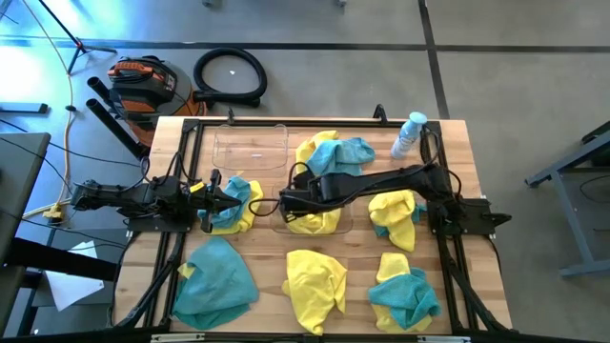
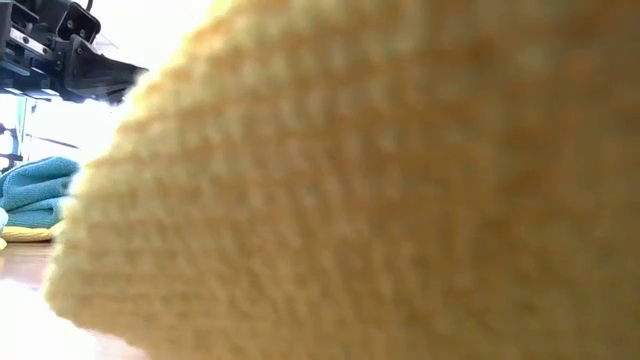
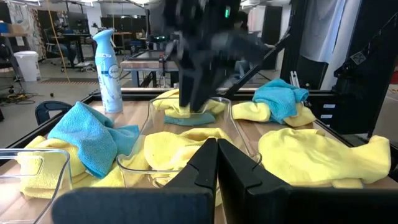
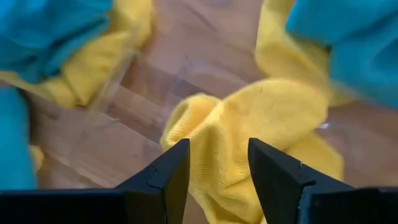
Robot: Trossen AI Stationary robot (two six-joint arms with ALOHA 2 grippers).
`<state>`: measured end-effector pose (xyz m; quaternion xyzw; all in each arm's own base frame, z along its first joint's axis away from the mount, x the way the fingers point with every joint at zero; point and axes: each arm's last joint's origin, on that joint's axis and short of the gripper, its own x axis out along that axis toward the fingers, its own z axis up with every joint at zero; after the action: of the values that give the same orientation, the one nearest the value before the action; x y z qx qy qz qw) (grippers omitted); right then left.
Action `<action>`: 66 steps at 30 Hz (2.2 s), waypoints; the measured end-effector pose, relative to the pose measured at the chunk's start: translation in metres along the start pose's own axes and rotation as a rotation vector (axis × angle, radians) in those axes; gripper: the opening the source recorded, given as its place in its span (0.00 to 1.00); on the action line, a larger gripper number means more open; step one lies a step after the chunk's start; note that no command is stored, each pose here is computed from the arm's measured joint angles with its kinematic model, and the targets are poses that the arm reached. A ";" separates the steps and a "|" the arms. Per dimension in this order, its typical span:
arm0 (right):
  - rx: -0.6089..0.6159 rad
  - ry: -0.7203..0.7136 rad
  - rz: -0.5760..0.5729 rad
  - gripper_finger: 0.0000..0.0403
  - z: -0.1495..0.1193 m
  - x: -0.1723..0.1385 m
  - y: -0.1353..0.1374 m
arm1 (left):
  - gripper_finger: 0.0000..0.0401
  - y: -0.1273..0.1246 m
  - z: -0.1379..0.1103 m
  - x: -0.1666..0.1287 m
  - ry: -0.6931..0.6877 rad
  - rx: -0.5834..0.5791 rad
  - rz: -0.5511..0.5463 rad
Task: Sort microfiber towel by color & place in baskets
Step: Put the blue towel into the top transparent bin
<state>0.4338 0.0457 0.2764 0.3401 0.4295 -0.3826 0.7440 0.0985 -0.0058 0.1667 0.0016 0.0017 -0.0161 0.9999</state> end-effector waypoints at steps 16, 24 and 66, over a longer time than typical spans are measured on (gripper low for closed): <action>-0.195 -0.065 -0.235 0.28 -0.063 -0.045 -0.033 | 0.00 0.000 0.001 0.000 -0.005 -0.201 -0.003; -0.104 -0.160 -0.096 0.18 -0.095 -0.072 -0.104 | 0.00 0.003 0.022 0.001 -0.008 -0.370 0.098; -0.525 -0.159 -0.059 0.14 -0.120 -0.098 -0.264 | 0.12 -0.021 0.067 0.076 0.879 -1.135 1.178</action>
<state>0.1283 0.0474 0.2696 0.0918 0.4640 -0.3054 0.8265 0.1744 -0.0292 0.2338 -0.4814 0.3872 0.4995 0.6073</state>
